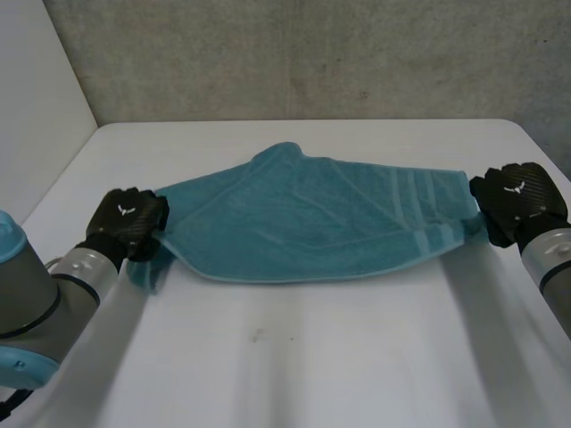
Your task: Fold the laundry
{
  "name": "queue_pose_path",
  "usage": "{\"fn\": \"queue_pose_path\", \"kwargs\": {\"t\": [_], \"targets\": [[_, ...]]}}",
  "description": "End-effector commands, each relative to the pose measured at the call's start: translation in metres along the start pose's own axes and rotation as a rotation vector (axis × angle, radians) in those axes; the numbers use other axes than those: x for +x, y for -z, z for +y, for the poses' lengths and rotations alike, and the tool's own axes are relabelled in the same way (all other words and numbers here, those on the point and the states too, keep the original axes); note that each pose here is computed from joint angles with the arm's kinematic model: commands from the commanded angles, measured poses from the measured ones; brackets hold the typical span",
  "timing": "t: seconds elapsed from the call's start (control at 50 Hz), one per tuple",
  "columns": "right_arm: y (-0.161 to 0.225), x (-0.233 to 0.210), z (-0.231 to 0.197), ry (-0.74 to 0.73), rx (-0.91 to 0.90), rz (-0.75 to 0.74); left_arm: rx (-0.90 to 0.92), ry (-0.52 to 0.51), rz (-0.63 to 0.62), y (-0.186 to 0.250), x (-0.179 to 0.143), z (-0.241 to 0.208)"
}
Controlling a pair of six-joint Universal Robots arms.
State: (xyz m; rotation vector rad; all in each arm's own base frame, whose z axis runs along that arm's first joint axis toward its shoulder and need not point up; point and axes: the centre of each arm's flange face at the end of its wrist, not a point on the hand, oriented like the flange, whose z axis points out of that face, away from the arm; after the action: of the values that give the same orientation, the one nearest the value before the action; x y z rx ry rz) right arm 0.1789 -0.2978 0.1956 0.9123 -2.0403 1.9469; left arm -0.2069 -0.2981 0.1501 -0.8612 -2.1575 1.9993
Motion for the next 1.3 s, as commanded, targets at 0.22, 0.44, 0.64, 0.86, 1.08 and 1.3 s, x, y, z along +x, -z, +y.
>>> {"fn": "queue_pose_path", "kwargs": {"t": [0.22,0.44,0.64,0.86,1.08,1.3], "targets": [[-0.014,0.044,0.019,-0.117,-0.043,0.120,-0.102,0.035,-0.014,-0.010,-0.009,0.031],[-0.016,0.051,0.026,-0.123,-0.062,0.144,-0.220,0.083,0.039,0.014,0.001,0.023],[-0.016,0.054,0.026,-0.122,-0.069,0.169,-0.290,0.087,0.095,0.026,0.023,0.024],[-0.020,0.071,0.030,-0.114,-0.072,0.215,-0.302,0.075,0.045,0.026,0.018,0.027],[-0.022,0.075,0.030,-0.112,-0.071,0.225,-0.271,0.054,-0.021,0.019,0.004,0.029],[-0.021,0.074,0.031,-0.116,-0.073,0.221,-0.237,0.008,-0.050,0.013,-0.004,0.029]]}}
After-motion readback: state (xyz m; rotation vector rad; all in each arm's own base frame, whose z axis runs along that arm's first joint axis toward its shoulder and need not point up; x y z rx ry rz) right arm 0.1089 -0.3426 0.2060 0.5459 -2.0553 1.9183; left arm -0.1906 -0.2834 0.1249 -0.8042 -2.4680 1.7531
